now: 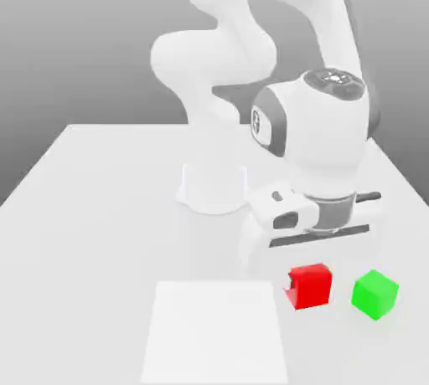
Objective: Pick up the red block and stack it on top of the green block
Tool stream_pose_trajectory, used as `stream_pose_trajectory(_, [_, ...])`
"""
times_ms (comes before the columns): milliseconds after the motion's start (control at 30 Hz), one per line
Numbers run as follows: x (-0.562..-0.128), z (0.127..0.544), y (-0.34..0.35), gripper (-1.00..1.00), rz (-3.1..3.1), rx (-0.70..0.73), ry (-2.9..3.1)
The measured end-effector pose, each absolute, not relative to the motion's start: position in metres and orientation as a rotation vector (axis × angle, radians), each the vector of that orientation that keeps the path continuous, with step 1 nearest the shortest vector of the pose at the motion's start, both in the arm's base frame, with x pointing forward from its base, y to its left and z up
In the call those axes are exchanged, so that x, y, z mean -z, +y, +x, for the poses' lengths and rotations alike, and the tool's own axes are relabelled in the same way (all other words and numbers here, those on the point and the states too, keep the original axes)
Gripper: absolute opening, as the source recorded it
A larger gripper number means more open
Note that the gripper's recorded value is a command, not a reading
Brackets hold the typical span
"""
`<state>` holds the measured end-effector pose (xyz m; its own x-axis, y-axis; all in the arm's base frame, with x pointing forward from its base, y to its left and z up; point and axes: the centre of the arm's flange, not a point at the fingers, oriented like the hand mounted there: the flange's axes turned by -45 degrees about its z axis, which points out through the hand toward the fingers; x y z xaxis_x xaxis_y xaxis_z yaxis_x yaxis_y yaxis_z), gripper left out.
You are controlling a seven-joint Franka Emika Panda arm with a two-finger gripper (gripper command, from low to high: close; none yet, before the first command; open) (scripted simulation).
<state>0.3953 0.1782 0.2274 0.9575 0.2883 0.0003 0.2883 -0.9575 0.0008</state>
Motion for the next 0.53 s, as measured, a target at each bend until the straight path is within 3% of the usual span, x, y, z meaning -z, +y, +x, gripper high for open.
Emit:
stream_pose_trajectory(233, [-0.243,0.344,0.266,-1.00,3.084,-0.001,0.600])
stream_pose_trajectory(400, [-0.194,0.344,0.267,-1.00,3.088,-0.001,0.576])
stream_pose_trajectory(433, [-0.186,0.344,0.267,1.00,3.088,-0.001,0.576])
stream_pose_trajectory(533, [-0.186,0.344,0.267,1.00,3.088,-0.001,0.576])
